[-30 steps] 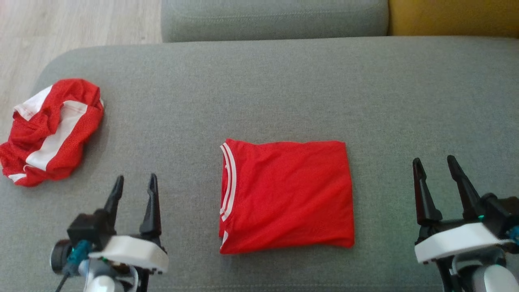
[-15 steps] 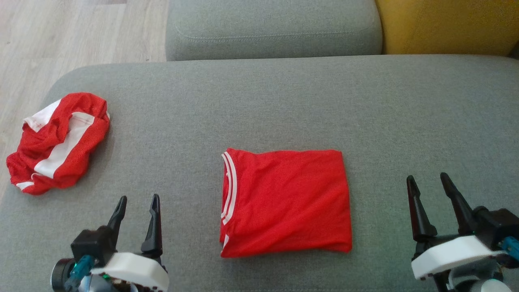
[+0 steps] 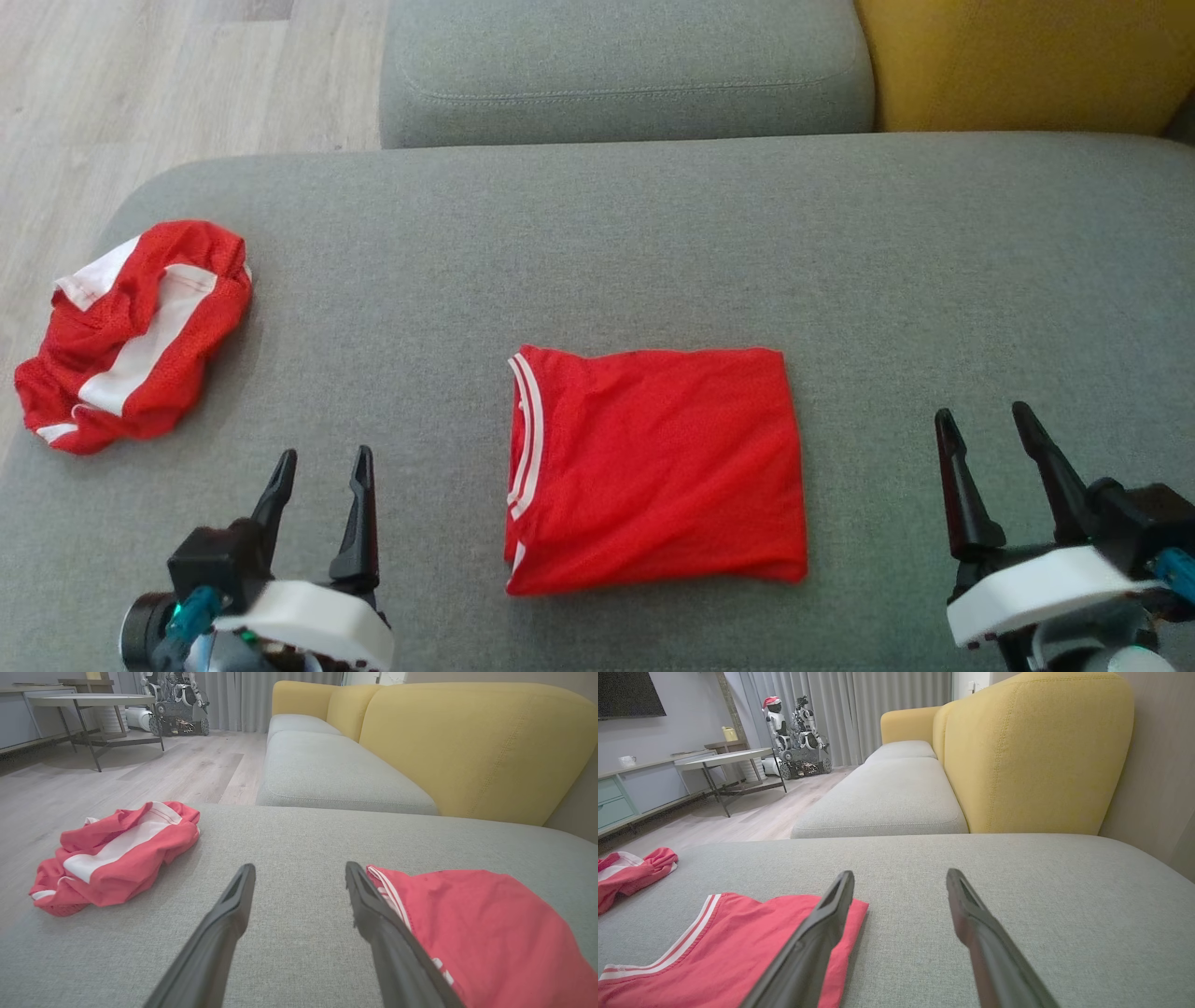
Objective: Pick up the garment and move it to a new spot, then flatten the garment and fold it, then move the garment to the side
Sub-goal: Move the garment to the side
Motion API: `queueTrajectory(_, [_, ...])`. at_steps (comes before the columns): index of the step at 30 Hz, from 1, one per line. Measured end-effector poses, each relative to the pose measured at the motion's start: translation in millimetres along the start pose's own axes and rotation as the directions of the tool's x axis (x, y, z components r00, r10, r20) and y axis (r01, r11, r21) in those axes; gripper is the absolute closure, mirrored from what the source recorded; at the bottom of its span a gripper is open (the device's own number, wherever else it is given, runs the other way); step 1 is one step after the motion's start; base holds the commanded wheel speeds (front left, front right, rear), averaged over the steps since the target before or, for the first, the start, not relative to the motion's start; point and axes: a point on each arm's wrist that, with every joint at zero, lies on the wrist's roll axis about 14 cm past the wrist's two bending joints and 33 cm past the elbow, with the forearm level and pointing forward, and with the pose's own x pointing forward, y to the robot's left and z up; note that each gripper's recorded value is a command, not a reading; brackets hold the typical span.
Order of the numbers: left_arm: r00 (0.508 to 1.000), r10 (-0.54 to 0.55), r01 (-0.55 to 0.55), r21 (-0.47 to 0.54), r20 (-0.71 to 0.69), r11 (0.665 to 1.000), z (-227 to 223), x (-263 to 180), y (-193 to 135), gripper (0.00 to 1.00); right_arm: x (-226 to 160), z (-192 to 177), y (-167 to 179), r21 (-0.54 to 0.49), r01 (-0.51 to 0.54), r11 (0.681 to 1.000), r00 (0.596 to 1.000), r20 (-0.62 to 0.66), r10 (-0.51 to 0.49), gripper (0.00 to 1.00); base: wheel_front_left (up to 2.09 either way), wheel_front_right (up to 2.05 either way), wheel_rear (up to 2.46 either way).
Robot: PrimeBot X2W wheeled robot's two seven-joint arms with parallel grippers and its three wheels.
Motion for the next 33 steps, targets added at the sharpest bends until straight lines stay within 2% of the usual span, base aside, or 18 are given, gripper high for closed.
queueTrajectory(22, [1.000, 0.004, -0.004, -0.004, -0.017, 1.000, -7.4, -1.6, 3.1, 0.00, 1.9, -4.0, 1.7, 0.011, 0.000, 1.000, 1.000, -0.015, 0.000, 0.00, 0.00, 0.00, 0.00])
queueTrajectory(26, [1.000, 0.015, -0.015, -0.004, -0.015, 1.000, -7.3, -0.5, 6.1, 0.00, 5.8, -18.5, 4.4, 0.017, -0.009, 1.000, 0.998, -0.065, 0.010, 0.00, 0.00, 0.00, 0.00])
queueTrajectory(33, [0.999, 0.027, -0.026, -0.004, 0.030, 1.000, 6.1, 15.7, 10.7, 0.00, 22.3, -67.8, 18.3, 0.044, -0.053, 0.998, 0.972, -0.227, 0.062, 0.00, 0.00, 0.00, 0.00])
